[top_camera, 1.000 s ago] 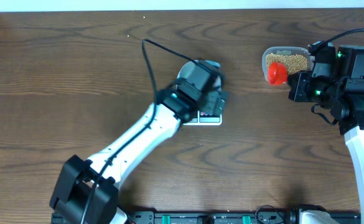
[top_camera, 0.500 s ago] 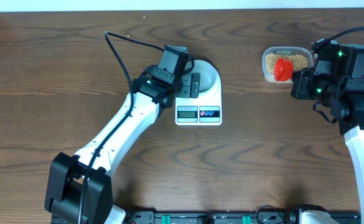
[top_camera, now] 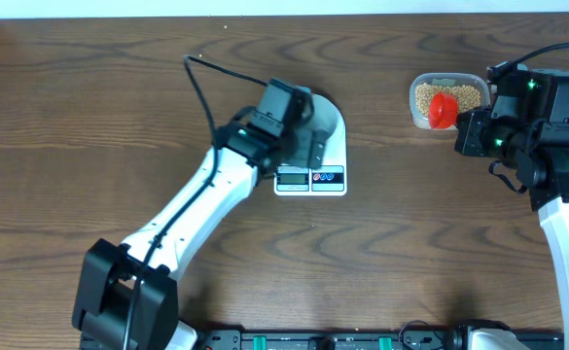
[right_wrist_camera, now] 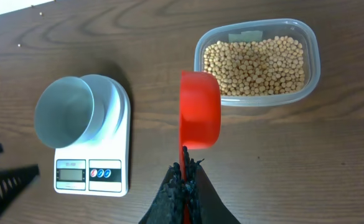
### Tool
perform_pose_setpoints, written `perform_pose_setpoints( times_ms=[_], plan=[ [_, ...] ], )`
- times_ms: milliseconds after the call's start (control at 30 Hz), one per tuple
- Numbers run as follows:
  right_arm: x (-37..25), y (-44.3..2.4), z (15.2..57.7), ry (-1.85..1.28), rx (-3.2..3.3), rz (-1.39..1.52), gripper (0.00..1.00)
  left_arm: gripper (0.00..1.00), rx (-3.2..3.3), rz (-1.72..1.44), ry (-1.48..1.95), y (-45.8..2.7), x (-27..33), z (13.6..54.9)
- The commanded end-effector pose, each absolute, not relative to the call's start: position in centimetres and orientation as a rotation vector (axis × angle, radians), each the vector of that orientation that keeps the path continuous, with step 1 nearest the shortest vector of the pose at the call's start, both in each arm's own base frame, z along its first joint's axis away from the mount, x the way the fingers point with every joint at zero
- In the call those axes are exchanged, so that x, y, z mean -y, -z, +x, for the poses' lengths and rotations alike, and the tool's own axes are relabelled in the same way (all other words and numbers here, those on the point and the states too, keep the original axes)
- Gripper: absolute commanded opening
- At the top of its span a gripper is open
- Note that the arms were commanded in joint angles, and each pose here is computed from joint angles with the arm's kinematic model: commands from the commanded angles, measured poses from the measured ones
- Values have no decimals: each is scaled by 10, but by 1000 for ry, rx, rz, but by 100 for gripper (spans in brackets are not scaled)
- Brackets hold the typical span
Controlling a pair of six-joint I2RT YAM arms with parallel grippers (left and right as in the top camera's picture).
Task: Scoop item into bowl and weigh 50g on scale
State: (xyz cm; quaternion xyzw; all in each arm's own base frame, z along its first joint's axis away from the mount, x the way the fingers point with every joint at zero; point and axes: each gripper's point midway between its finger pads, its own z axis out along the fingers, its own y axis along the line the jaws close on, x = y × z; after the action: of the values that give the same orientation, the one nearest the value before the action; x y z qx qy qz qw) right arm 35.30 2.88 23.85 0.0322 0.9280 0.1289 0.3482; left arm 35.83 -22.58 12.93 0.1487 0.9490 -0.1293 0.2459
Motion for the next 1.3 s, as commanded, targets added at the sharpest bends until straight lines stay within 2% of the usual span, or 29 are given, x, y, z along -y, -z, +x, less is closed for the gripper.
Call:
perform_pose_setpoints(
  times_ms=[0,300,633,1267],
  plan=[
    [-29,-242,352,-344,-2406,103,1,98,-2600,535,407,-125,250,337],
    [-29,-236,346,-346,-2439,109,1,98,-2652,707,405,-86,288,304],
    [-29,-235,345,-346,-2448,111,1,98,-2701,746,378,-43,300,304],
    [-29,-234,344,-346,-2453,112,1,98,-2746,735,349,-15,296,309]
  ],
)
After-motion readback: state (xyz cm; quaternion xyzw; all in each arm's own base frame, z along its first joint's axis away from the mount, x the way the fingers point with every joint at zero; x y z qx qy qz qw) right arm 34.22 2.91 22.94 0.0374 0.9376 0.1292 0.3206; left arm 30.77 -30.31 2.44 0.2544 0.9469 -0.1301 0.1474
